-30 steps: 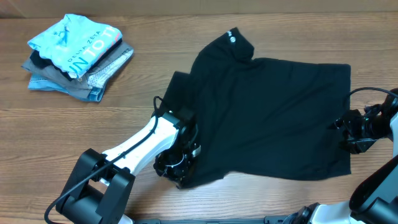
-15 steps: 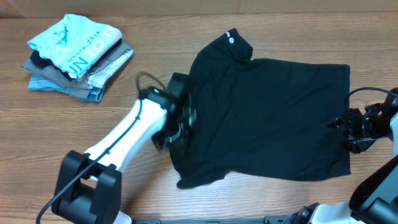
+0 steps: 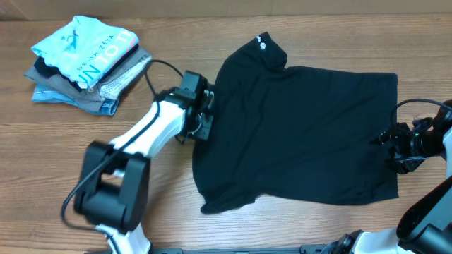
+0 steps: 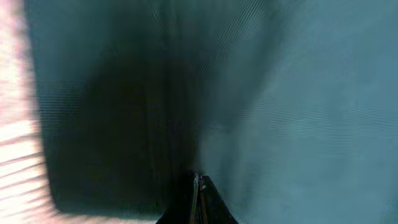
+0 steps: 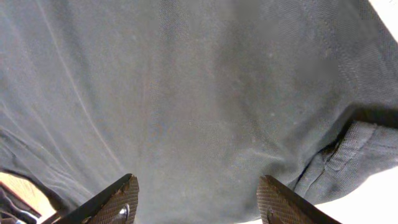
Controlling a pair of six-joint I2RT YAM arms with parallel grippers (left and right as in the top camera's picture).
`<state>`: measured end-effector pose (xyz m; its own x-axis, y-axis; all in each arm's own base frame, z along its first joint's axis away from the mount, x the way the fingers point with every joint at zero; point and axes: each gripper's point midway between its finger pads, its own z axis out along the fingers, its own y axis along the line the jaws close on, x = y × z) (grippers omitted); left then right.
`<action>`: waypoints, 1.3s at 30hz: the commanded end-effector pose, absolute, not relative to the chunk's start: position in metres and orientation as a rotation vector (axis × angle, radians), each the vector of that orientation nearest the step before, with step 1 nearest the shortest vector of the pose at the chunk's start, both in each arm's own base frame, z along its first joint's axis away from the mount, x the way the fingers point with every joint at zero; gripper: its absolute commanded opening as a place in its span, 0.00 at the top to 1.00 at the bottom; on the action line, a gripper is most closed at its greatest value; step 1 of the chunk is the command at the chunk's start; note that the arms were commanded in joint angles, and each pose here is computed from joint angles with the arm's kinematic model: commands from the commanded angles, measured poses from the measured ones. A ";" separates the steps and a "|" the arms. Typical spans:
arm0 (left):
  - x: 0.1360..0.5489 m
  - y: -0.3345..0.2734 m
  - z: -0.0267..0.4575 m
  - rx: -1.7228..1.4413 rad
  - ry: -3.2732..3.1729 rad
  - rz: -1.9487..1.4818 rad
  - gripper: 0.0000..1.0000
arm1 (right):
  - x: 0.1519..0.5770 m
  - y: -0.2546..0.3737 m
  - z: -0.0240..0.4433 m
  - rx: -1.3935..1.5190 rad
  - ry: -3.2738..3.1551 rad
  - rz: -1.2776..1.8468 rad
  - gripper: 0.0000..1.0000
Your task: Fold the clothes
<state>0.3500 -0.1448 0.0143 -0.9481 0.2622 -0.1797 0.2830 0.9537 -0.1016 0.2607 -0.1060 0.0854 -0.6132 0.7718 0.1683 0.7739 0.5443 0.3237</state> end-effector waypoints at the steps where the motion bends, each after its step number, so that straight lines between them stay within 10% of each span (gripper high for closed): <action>1: 0.337 -0.129 -0.022 0.462 3.038 -0.087 0.96 | 0.265 -0.102 0.088 -1.356 -2.779 -0.601 0.35; 9: 0.336 -0.046 -0.028 0.032 3.081 0.421 0.96 | 0.274 -0.086 0.086 -1.245 -2.836 -0.565 0.34; 17: 0.335 -0.026 -0.034 -0.159 3.162 0.121 0.96 | 0.272 -0.093 0.063 -1.292 -2.856 -0.422 0.32; 26: 0.340 -0.045 -0.031 -0.069 3.160 -0.081 0.81 | 0.239 -0.075 0.007 -1.386 -2.740 -0.393 0.49; 33: 0.358 -0.051 -0.009 -0.030 3.107 -0.130 0.68 | 0.211 -0.091 -0.004 -1.618 -2.553 -0.222 0.96; 39: 0.375 -0.053 0.018 0.017 3.027 -0.139 0.57 | 0.193 -0.111 -0.003 -1.753 -2.442 -0.158 0.96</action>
